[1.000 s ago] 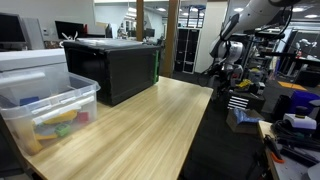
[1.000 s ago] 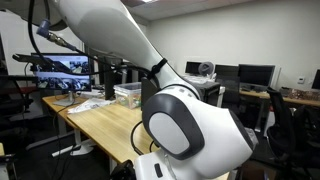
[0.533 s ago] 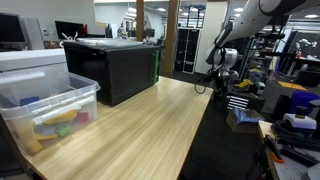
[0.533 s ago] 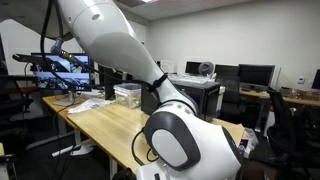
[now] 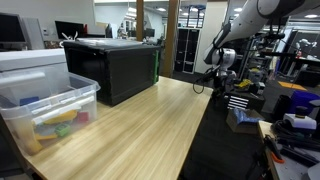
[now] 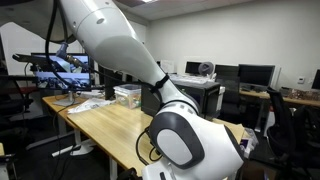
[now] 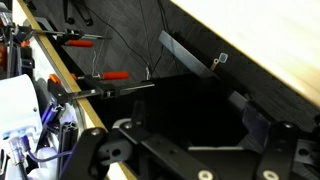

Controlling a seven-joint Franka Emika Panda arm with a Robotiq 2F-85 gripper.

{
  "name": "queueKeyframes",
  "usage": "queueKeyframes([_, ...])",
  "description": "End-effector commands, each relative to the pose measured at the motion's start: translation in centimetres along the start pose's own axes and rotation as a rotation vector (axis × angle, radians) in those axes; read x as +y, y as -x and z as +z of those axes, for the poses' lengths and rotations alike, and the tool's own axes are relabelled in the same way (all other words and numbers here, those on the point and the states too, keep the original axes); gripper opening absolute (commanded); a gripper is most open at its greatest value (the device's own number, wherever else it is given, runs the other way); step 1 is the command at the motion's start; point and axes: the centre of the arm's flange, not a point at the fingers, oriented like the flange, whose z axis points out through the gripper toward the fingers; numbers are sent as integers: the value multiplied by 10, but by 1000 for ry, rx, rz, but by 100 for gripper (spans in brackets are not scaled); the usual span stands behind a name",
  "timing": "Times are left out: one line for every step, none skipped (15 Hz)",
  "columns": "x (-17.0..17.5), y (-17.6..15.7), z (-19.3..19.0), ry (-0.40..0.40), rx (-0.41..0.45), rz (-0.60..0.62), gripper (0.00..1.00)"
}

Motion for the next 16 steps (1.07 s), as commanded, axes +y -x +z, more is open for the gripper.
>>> queueKeyframes([-1,5,2,-5,4,-3,100])
queueKeyframes([-1,6,2,-5,5,-3,100])
queueKeyframes([-1,6,2,-5,6,-5,100])
queueKeyframes([0,7,2,-2,7,-9,100])
queueKeyframes([1,12,5,-2,21,-14,100])
queueKeyframes([2,13,6,1,27,-19,100])
queueKeyframes([3,16,7,3,36,-23,100])
queueKeyframes([3,19,8,3,47,-26,100])
queueKeyframes([3,21,9,7,59,-28,100])
queueKeyframes([2,23,11,10,73,-30,100])
queueKeyframes([2,25,12,14,84,-31,100])
queueKeyframes([2,27,13,16,94,-31,100])
queueKeyframes([1,28,14,19,99,-29,100])
queueKeyframes([1,29,16,20,103,-22,100])
queueKeyframes([0,30,19,23,109,-16,100])
queueKeyframes([-1,31,22,24,111,-8,100])
